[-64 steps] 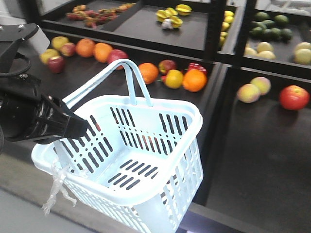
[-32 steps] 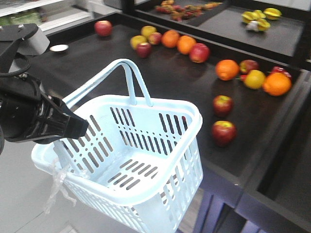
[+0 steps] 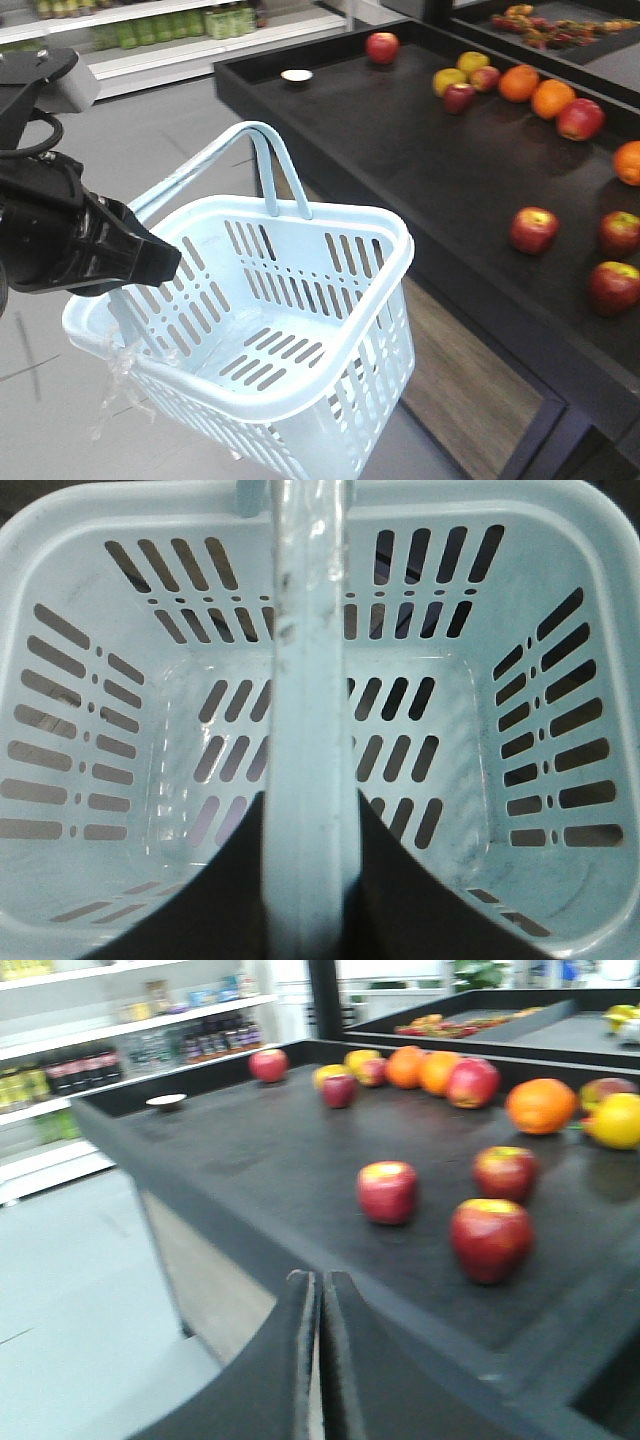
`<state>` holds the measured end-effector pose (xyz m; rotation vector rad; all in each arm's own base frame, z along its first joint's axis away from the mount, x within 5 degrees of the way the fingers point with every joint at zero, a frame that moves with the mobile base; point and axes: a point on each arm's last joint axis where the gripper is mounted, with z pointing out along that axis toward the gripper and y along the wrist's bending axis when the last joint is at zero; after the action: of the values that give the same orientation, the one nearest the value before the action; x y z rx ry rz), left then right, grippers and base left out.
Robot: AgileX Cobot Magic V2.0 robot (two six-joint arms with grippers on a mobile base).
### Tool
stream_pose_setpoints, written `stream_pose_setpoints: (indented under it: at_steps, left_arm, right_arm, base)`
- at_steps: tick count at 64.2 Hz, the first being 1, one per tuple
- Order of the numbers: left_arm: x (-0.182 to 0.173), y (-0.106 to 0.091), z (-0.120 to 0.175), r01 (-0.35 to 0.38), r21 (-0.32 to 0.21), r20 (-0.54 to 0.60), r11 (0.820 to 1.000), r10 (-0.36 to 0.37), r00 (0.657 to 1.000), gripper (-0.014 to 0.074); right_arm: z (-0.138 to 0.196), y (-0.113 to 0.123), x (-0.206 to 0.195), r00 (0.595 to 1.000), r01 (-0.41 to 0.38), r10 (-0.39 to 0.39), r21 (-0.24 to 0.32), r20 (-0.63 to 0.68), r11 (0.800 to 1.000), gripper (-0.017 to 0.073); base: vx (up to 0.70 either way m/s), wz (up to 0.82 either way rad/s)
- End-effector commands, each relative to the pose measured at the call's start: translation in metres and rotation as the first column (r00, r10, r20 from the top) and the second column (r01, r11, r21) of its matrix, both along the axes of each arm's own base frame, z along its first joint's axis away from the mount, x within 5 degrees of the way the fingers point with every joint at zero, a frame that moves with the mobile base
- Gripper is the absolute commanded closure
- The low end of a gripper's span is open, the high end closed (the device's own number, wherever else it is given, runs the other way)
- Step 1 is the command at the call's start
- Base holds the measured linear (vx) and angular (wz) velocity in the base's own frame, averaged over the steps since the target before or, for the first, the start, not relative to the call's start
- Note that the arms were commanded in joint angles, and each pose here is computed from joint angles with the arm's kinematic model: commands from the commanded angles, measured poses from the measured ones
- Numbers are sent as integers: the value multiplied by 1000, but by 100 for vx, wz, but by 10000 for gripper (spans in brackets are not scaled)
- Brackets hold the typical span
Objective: Pick three apples into basket with both arms
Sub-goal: 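Hold the basket up with the left gripper and back the base away, then drive the base across the floor carrying the basket in the left gripper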
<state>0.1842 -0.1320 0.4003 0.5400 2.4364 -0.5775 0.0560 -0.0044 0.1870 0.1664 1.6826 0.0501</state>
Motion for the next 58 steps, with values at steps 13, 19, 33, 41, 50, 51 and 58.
stream_pose_setpoints:
  at_steps: [13,19,33,41,50,51,58]
  left_arm:
    - [-4,-1,19,-6,-91,80,996,13,997,601]
    - [-4,-1,19,-6,-91,80,996,13,997,601]
    - [-4,-1,19,-6,-91,80,996,13,997,601]
    - [-4,-1,19,-6,-91,80,996,13,997,601]
    - [-4,-1,19,-6,-91,80,996,13,997,601]
    - [-4,-1,19,-6,-91,80,996,13,997,601]
    - [-4,-1,19,-6,-91,81,996,13,997,601]
  right_arm:
    - [2,0,0,998,-3,4,-19,66,1000,561]
    - [2,0,0,998,-3,4,-19,66,1000,561]
    - [2,0,0,998,-3,4,-19,66,1000,561]
    - [2,0,0,998,-3,4,-19,66,1000,561]
    - [2,0,0,998,-3,4,-19,66,1000,561]
    - [2,0,0,998,-3,4,-19,66,1000,561]
    - [2,0,0,998,-3,4,-19,66,1000,561]
  base:
    - [-13,51]
    - [-12,52]
    - [-12,56]
    - [-11,63]
    - [-10,67]
    - [-10,68]
    - [-9,67]
